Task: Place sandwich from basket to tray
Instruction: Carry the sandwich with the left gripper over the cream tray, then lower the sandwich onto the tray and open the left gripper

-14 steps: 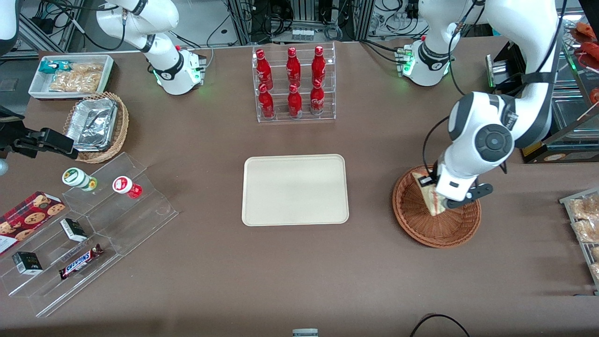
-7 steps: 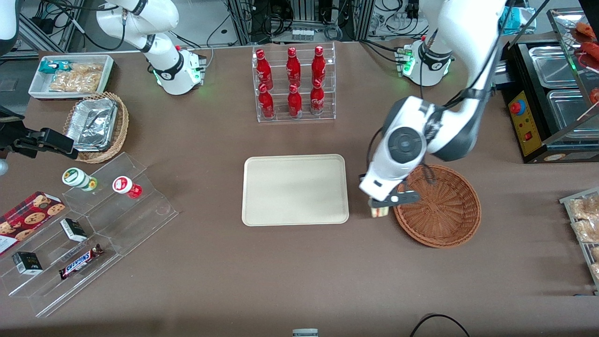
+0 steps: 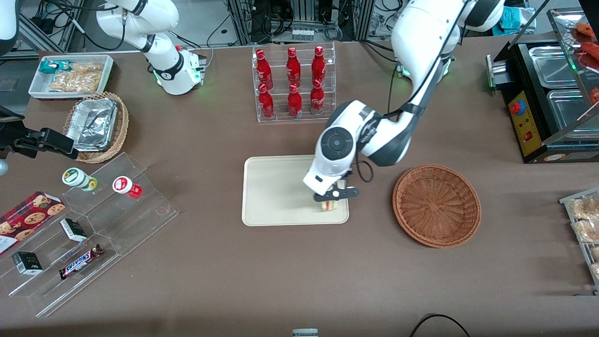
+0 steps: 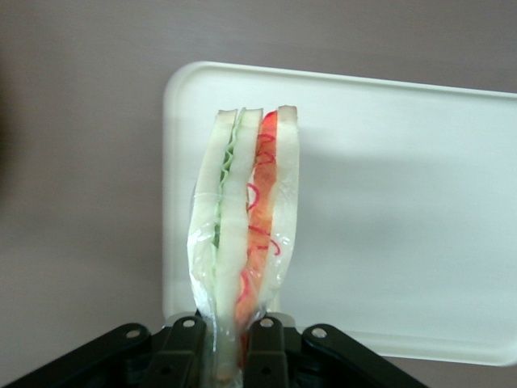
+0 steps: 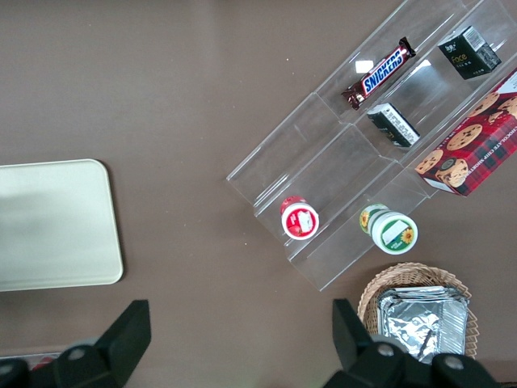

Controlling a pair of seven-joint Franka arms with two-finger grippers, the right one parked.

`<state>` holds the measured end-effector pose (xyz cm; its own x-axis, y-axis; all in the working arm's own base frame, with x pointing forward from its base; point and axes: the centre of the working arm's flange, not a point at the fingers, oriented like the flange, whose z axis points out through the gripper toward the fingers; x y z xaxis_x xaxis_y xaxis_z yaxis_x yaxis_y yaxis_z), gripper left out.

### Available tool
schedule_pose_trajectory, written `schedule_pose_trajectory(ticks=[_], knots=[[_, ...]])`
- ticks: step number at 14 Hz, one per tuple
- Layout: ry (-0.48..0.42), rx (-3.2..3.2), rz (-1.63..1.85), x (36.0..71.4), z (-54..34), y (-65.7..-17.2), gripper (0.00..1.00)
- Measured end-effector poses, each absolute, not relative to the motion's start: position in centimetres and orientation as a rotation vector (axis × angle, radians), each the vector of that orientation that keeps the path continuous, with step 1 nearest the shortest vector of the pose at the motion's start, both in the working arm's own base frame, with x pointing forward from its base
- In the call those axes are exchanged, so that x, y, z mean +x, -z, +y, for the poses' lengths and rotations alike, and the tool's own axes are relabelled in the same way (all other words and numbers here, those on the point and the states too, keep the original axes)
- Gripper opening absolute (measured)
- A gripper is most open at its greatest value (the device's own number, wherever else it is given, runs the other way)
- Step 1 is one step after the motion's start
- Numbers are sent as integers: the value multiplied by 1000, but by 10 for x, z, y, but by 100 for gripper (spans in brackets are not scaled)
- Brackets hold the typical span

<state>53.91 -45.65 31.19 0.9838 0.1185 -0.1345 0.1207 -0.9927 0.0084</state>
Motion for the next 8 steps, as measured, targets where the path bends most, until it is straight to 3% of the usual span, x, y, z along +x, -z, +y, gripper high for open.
schedule_pose_trajectory(ticks=[3,8], knots=[[146,3068,176,526,-492,-296,18],[157,3073,148,502,-526,-261,18]])
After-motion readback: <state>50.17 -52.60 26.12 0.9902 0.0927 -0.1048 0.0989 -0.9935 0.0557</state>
